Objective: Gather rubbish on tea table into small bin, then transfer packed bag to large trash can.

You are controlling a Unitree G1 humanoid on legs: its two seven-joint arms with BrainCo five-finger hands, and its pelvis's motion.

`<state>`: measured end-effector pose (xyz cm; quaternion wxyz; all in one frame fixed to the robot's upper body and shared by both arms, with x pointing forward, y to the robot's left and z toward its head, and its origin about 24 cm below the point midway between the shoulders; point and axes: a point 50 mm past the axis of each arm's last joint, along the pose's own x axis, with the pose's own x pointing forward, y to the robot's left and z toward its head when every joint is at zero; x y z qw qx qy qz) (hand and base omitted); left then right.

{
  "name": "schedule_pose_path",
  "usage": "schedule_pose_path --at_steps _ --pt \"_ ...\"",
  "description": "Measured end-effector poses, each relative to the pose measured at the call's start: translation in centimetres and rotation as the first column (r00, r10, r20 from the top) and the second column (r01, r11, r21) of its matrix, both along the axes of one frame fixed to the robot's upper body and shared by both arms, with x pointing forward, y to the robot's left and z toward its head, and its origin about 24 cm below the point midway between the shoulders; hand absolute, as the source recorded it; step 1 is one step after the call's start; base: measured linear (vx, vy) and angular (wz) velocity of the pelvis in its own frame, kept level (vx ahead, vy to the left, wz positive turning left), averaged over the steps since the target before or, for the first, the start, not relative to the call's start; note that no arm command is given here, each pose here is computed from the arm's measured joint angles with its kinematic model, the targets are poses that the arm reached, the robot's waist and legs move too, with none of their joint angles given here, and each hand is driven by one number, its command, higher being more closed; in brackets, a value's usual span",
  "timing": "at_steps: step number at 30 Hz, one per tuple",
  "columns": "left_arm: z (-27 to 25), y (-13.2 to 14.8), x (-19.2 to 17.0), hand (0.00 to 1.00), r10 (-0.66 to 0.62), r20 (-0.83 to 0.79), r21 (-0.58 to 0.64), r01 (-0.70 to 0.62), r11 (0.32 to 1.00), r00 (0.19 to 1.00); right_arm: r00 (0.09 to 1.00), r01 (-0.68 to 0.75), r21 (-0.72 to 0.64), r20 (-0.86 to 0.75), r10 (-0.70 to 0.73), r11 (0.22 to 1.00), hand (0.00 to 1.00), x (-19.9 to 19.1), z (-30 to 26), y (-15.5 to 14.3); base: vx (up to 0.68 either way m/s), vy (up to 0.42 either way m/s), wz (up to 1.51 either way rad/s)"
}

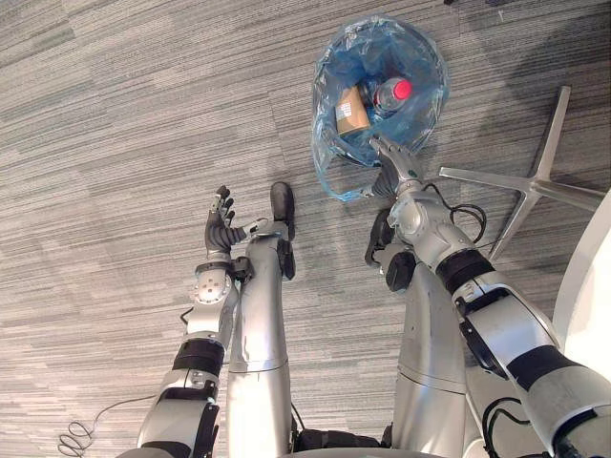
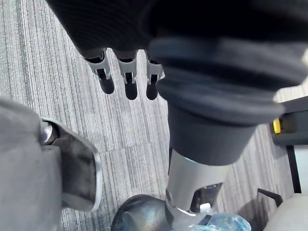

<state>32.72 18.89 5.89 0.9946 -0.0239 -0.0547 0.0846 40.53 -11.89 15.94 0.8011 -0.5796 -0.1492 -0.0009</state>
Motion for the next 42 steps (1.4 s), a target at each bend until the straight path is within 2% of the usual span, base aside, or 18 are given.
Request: schedule_pose_path --at_steps 20,27,34,42 --pt "-0.1 -0.5 0.0 0.0 0.008 -0.007 -0.02 -0.008 1.0 1.0 1.0 0.002 0.031 0.018 -0.003 1.0 1.0 0.0 0.2 0.2 0.0 0.0 0.0" --pt "-0.7 -0.6 0.0 0.0 0.009 -0.035 -0.021 -0.01 1.0 0.999 0.996 -0.049 0.082 0.079 0.043 0.995 1.0 -0.8 1.0 1.0 0.0 0.0 0.0" --pt "-1.2 -0.7 -0.1 0.0 0.006 -0.076 -0.008 -0.006 1.0 0.997 0.983 -0.132 0.196 0.153 0.103 0.972 1.0 -2.6 1.1 2.4 0.0 0.0 0.0" --pt "-3.4 -0.8 -1.5 0.0 0.008 -0.156 0.01 -0.006 1.0 0.988 0.975 -0.186 0.406 0.186 0.118 0.895 1.0 -5.8 -0.5 2.9 0.01 -0.002 -0.04"
